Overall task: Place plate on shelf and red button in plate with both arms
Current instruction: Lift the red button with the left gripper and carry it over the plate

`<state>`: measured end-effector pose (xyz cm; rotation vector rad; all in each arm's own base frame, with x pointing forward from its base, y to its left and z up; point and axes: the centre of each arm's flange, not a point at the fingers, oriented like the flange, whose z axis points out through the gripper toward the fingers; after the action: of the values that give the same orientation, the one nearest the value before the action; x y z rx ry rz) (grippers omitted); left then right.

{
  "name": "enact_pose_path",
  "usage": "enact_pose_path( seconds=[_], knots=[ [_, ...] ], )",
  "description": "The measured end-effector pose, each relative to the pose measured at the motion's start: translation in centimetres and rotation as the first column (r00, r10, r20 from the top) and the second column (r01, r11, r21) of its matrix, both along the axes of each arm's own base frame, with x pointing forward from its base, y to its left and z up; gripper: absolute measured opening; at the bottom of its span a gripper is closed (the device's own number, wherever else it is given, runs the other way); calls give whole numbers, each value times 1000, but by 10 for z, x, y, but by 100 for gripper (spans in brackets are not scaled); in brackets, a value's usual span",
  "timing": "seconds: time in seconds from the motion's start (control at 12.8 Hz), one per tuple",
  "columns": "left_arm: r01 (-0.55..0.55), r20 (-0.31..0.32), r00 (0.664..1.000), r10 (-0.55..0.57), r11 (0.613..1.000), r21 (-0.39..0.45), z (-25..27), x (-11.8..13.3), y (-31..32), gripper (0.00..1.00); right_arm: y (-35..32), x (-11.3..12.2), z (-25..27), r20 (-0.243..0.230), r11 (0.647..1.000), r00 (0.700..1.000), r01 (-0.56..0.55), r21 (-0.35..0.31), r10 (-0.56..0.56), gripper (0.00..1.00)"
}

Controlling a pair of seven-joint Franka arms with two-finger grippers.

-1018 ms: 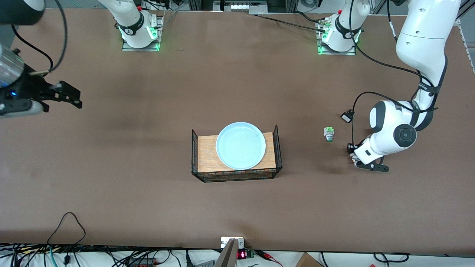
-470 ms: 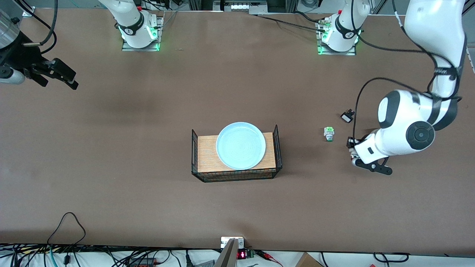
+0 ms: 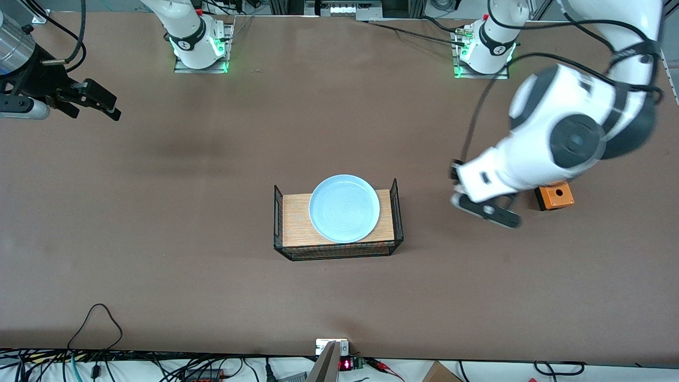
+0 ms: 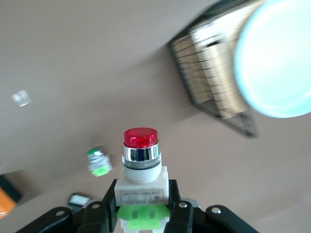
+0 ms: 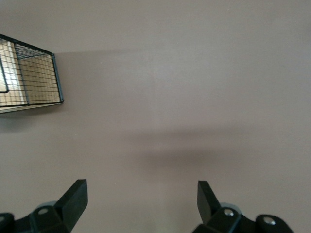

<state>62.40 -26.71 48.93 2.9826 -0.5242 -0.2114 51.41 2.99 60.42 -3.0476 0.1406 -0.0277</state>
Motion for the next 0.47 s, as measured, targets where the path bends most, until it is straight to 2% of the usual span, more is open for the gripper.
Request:
enact_pose_path(
  seconds=[0.23, 0.47],
  knots=[
    [-16, 75, 997, 20, 998, -56, 15, -27, -110, 42, -2, 0, 2, 3, 1000, 1000, -13, -2, 13, 100],
    [-35, 146, 988, 47, 996, -83, -23, -27, -167, 42, 1, -1, 6, 3, 997, 999, -40, -61, 40, 100]
  ],
)
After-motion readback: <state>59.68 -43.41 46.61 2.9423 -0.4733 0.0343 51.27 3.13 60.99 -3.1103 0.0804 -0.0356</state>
